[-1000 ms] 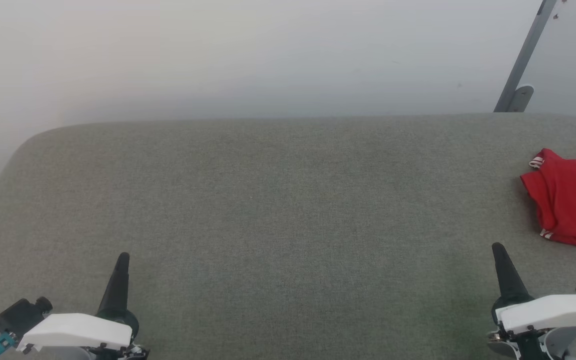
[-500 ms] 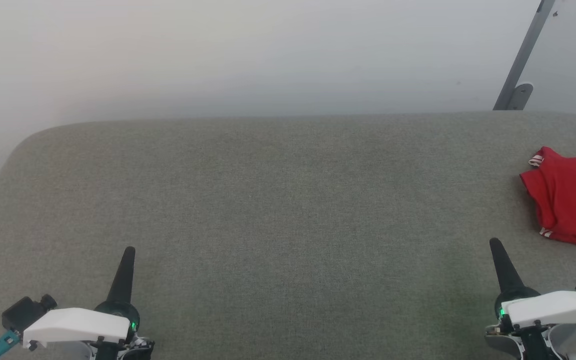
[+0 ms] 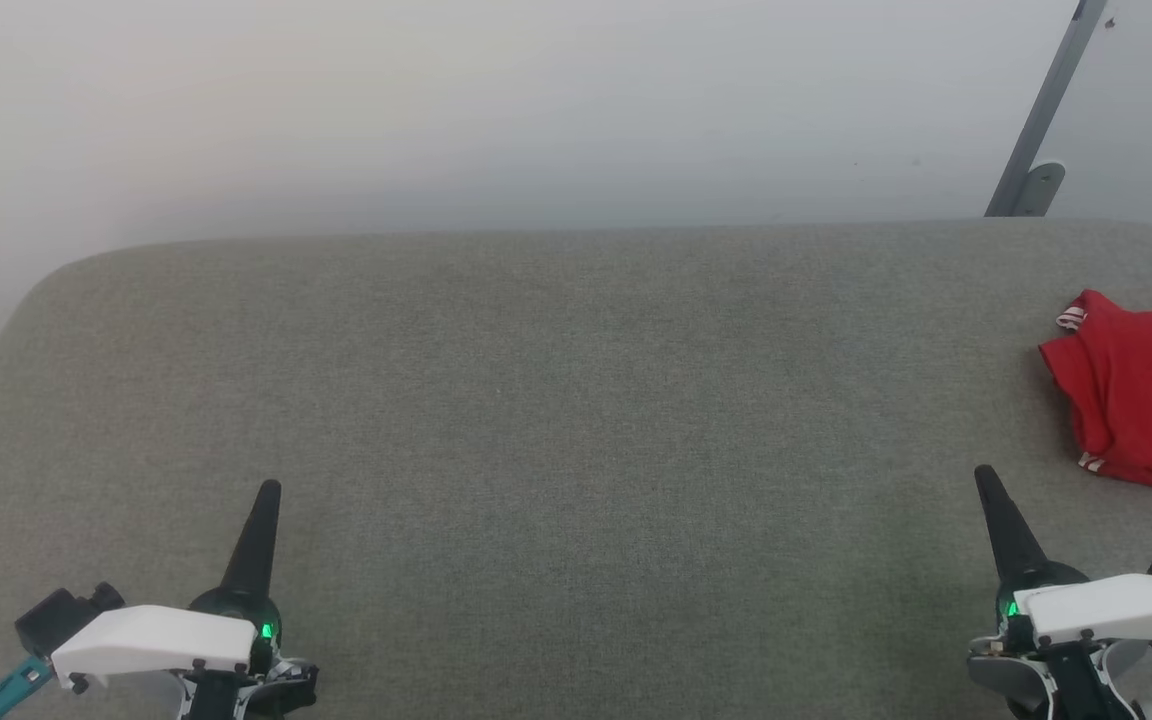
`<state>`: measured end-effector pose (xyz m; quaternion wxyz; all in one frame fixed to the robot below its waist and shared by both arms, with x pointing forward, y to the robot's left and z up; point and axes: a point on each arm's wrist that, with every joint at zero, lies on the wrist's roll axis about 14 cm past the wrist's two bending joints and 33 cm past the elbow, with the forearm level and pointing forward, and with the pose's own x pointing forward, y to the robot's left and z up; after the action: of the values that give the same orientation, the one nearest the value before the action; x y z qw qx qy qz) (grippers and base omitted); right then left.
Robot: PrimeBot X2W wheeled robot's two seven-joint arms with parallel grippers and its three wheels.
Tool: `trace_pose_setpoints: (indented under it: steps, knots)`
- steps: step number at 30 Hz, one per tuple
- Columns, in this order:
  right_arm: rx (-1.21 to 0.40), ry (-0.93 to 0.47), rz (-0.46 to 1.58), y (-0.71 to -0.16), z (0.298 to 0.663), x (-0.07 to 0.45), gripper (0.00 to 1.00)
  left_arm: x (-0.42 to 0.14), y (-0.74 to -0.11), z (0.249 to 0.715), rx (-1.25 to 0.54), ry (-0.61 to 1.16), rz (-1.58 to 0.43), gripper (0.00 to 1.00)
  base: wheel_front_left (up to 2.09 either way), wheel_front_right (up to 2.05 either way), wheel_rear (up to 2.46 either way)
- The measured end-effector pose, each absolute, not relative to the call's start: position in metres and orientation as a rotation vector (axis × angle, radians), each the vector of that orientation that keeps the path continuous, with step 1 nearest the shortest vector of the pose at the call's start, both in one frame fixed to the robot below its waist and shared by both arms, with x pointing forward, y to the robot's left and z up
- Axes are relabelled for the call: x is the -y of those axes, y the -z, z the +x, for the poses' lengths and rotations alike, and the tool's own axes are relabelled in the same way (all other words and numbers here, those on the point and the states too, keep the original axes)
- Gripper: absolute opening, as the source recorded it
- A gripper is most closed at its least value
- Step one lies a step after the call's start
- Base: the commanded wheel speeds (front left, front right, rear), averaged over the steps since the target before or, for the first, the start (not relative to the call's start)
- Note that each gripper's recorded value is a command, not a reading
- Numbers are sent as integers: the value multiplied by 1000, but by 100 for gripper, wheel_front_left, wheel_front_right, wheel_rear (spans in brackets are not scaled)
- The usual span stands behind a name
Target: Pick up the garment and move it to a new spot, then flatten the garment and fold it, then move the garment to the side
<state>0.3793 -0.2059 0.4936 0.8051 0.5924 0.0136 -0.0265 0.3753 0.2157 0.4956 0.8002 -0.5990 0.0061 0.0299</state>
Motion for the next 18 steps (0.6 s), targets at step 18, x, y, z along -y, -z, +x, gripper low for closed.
trace_pose_setpoints:
  steps: [18]
  knots:
    - [-19, 37, 1415, -498, 383, 204, 0, -208, -499, 381, -14, -40, -1425, 0, 0, 0, 0]
